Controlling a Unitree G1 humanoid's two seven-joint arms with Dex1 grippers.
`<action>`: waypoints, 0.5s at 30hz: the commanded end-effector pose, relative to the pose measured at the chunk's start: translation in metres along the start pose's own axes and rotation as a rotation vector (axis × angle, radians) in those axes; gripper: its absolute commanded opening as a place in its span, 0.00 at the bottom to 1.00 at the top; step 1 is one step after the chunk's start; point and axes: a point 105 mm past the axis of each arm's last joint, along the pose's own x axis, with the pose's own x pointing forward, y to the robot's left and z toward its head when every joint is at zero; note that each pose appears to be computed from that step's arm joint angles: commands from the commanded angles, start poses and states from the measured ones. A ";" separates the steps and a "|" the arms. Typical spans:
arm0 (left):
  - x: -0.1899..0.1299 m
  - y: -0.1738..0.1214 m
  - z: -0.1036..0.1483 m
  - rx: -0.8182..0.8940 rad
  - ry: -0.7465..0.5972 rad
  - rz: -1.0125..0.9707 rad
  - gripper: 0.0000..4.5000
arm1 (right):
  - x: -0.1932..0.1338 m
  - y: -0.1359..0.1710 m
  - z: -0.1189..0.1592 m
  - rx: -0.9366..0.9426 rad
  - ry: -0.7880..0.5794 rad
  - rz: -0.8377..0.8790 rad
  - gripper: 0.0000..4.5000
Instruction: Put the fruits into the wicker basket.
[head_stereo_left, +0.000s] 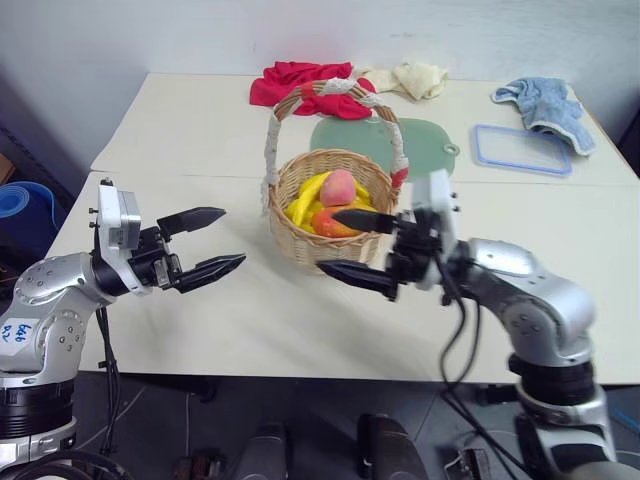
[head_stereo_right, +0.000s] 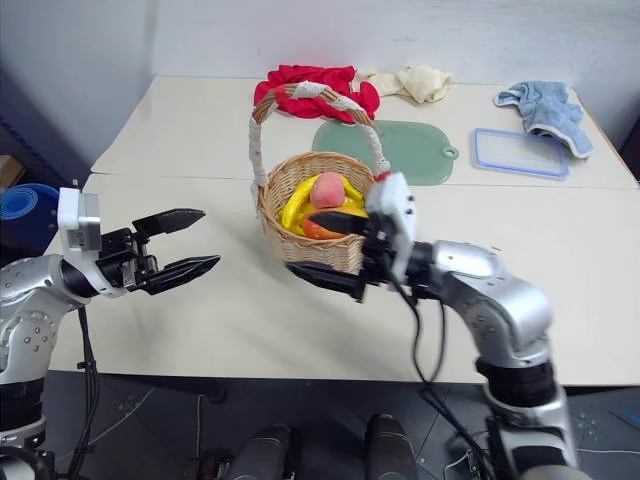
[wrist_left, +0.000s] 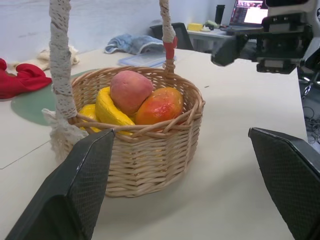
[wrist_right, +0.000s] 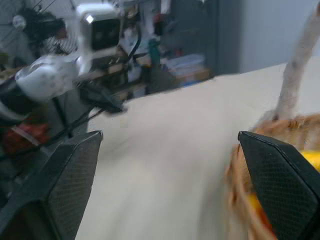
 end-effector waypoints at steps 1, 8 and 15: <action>0.000 -0.001 0.013 0.057 -0.036 -0.004 1.00 | -0.037 -0.046 0.010 -0.097 -0.004 -0.165 0.99; 0.008 -0.006 0.017 0.056 -0.049 -0.050 1.00 | -0.034 -0.104 0.017 -0.183 -0.066 -0.213 0.99; 0.021 -0.012 0.018 0.052 -0.065 -0.087 1.00 | 0.016 -0.112 0.017 -0.190 -0.036 -0.046 0.85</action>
